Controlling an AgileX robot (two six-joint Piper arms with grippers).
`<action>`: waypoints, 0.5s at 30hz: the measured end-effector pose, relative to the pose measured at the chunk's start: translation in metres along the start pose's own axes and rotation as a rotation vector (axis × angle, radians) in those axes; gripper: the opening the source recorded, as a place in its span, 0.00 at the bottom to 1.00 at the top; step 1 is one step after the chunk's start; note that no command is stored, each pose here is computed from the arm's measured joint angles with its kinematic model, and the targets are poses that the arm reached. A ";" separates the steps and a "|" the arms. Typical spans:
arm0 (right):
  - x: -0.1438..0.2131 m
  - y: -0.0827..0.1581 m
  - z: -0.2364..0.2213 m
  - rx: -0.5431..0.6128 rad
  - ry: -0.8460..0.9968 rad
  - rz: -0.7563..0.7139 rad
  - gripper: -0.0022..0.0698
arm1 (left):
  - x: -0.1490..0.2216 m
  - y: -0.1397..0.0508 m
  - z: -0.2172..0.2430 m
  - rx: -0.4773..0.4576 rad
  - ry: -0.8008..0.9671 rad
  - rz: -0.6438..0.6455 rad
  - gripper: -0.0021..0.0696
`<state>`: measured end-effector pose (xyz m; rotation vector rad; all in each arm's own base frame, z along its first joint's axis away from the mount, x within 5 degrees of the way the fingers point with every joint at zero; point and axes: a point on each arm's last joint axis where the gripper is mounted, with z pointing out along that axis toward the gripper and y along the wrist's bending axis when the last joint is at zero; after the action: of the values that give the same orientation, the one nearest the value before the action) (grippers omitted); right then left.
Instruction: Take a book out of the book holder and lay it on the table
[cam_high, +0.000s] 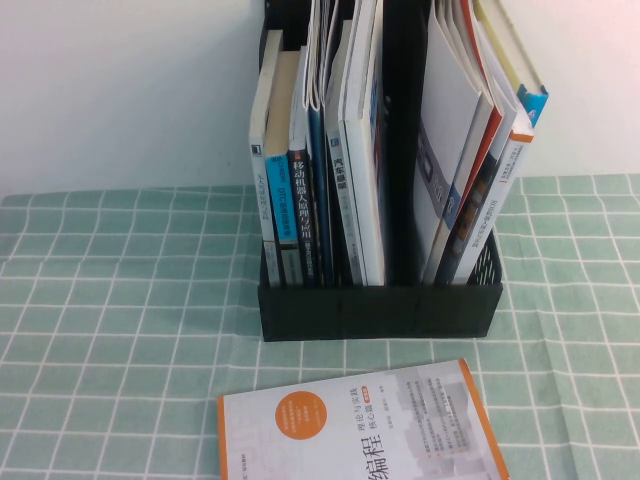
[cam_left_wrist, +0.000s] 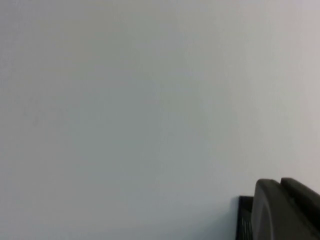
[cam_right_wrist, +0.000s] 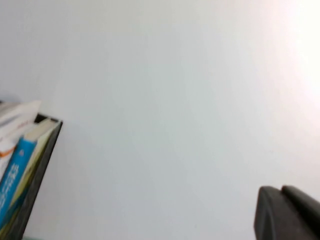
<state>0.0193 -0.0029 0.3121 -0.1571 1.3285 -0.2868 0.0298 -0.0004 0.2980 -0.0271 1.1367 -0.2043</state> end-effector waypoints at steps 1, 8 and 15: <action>0.002 0.000 0.000 -0.005 0.030 -0.009 0.03 | -0.010 -0.003 0.001 0.019 0.017 0.022 0.03; 0.010 0.006 0.000 -0.057 0.085 0.160 0.03 | -0.003 -0.007 0.017 0.054 0.209 0.099 0.03; -0.002 0.003 0.001 -0.028 -0.071 0.211 0.03 | 0.010 -0.017 0.049 0.061 0.538 -0.203 0.03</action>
<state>0.0206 0.0007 0.3133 -0.0490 1.2670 -0.0836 0.0753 -0.0228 0.3120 -0.0343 1.6649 -0.4454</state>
